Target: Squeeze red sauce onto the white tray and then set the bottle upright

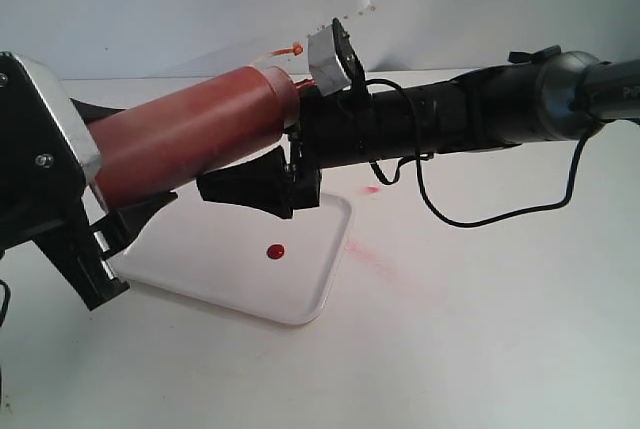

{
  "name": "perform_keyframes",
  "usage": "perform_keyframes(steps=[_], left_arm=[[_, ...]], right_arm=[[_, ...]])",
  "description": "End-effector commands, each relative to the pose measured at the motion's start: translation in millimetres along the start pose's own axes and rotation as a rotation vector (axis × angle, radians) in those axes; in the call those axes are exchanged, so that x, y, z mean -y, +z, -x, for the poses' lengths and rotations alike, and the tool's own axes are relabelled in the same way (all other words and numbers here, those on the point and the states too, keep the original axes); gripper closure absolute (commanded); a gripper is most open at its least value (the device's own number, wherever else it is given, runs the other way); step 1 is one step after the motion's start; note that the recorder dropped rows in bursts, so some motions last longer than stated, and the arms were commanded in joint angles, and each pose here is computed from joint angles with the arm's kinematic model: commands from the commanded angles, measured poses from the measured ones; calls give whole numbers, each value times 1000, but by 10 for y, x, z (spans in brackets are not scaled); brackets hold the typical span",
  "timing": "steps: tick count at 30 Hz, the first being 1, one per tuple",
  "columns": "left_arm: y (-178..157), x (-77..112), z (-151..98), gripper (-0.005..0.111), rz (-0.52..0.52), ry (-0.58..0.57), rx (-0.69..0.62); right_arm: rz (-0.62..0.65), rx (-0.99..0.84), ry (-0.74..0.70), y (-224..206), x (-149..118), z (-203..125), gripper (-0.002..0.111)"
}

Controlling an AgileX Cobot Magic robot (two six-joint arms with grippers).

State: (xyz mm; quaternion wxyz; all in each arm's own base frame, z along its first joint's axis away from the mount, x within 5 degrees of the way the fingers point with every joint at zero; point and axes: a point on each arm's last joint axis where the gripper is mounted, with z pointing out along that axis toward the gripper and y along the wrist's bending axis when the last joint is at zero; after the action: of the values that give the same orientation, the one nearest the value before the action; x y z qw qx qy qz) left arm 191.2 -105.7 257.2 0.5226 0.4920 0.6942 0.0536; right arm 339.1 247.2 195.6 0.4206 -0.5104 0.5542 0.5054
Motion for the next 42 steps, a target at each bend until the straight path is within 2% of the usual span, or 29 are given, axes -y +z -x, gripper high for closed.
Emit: perform_keyframes(steps=[1,6,10,18,21,32,36,42], left_arm=[[87,62,-41,107,-40,-12,-23],[254,144,-136,107,-94,-4,-85],[360,125,-126,107,-102,-9,-105],[504,100,-50,107,-128,-63,-87],[540,115,-23,107,-152,-73,-65],[639,146,11,107,-195,-108,-41],[689,138,40,107,-205,-125,-29],[839,135,138,107,-246,-205,25]], right_arm=[[6,50,-25,-11,-21,124,3],[6,50,-17,-11,-21,123,3],[6,50,-17,-11,-21,123,3],[6,50,-17,-11,-21,123,3],[7,50,33,-11,-21,123,3],[6,50,-13,-11,-21,123,4],[6,50,-9,-11,-21,123,10],[6,50,-9,-11,-21,123,37]])
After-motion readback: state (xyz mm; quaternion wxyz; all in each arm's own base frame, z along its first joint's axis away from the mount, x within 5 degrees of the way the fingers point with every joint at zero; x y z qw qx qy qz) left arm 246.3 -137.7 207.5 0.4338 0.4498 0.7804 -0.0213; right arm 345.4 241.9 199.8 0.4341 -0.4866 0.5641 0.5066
